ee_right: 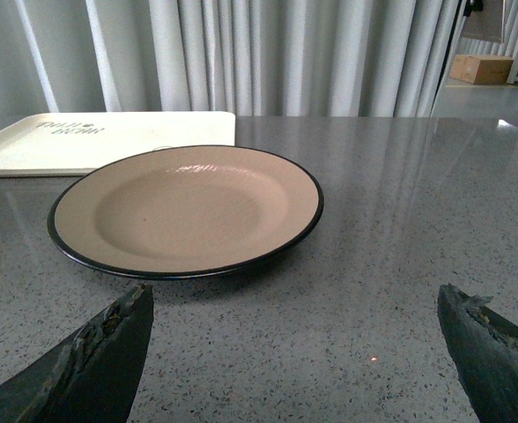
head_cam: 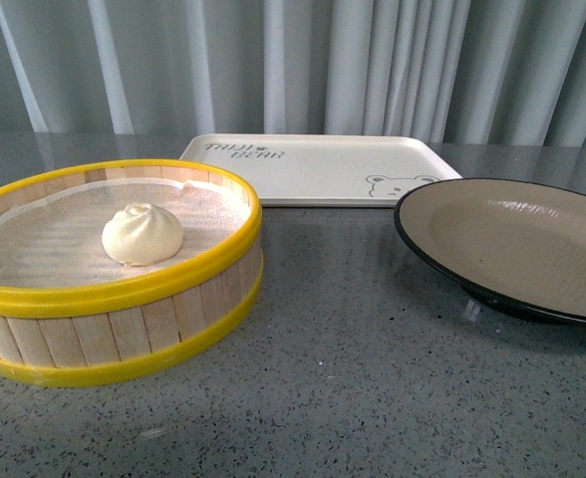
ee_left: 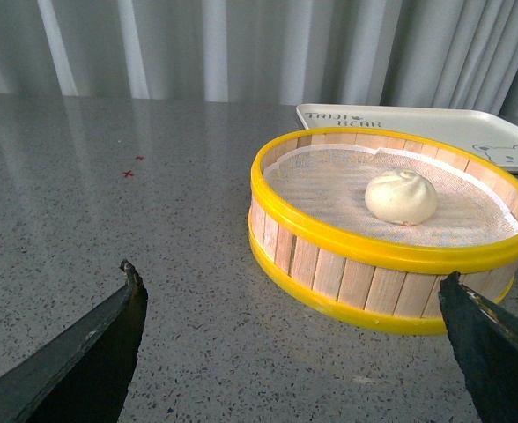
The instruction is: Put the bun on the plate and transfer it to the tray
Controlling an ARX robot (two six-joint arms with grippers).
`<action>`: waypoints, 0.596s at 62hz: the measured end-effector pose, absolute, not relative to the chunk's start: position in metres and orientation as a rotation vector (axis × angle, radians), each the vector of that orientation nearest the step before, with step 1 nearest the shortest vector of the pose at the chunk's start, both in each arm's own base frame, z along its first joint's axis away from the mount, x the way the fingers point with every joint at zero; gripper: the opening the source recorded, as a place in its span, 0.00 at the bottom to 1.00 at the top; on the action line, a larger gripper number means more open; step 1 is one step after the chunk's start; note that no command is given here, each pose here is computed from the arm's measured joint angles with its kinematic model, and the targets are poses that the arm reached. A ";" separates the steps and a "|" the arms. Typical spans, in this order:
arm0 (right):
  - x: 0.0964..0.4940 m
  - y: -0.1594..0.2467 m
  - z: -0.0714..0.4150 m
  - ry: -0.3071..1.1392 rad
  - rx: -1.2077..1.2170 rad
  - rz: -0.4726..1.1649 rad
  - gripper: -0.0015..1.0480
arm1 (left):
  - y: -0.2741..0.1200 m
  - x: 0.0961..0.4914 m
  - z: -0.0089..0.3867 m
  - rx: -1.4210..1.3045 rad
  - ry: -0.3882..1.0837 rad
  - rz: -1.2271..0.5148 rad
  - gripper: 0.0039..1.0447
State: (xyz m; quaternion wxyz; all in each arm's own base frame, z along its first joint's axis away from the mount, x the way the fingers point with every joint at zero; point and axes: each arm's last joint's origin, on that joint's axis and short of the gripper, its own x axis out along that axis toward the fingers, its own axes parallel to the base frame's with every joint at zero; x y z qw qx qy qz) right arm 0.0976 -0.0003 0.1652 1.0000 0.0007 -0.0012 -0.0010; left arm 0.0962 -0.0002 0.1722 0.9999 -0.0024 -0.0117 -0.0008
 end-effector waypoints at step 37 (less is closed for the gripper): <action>0.098 0.000 0.165 -0.002 0.001 -0.002 0.92 | 0.000 0.096 0.172 -0.005 -0.023 -0.002 0.94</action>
